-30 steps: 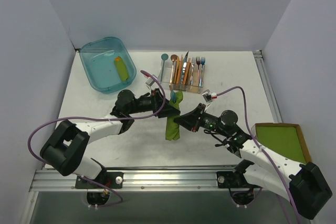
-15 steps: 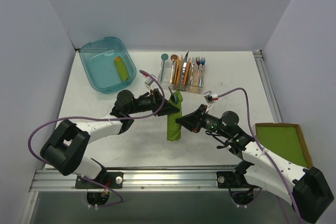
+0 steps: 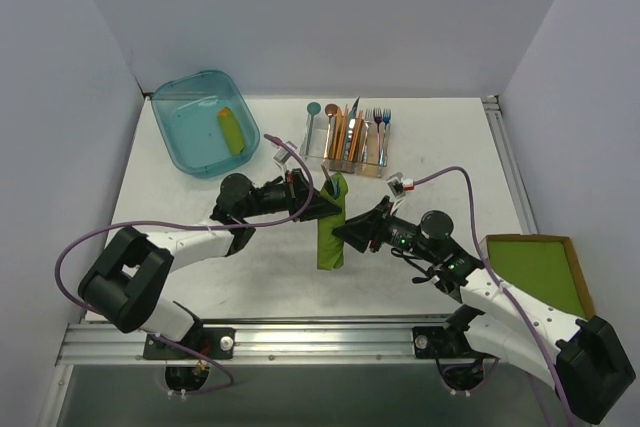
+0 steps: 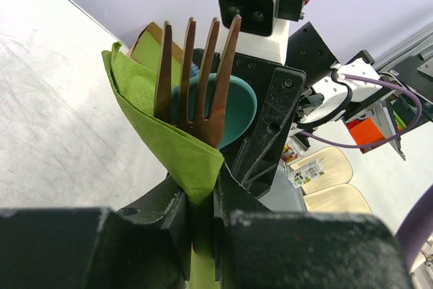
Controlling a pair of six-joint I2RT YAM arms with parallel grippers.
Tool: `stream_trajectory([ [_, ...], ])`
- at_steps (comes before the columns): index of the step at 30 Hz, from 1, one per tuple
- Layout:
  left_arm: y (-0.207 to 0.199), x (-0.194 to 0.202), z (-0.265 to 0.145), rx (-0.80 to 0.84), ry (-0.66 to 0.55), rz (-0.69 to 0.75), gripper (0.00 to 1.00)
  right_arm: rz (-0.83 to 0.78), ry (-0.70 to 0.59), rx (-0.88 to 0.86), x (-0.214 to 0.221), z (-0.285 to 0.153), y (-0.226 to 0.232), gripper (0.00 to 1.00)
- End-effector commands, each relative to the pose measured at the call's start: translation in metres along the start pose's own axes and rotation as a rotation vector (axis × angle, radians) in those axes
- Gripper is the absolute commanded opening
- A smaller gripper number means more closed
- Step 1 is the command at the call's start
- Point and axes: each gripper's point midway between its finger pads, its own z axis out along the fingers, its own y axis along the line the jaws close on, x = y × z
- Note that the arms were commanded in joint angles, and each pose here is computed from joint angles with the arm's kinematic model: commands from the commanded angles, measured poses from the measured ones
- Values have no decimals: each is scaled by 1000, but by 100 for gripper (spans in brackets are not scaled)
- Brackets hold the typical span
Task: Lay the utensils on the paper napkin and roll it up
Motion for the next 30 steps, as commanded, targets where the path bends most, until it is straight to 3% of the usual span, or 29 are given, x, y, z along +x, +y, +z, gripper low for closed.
stream_trajectory([
  [1, -18, -9, 0, 72, -26, 69, 2, -47, -52, -39, -23, 5, 15, 38],
  [22, -18, 6, 4, 98, 19, 50, 2, -42, -67, -158, -36, 13, 39, 40],
  [27, -19, 6, 4, 106, 16, 48, 2, -39, -68, -170, -36, 14, 41, 32],
  [30, -20, 7, 4, 107, 17, 50, 3, -40, -72, -175, -37, 15, 41, 20],
])
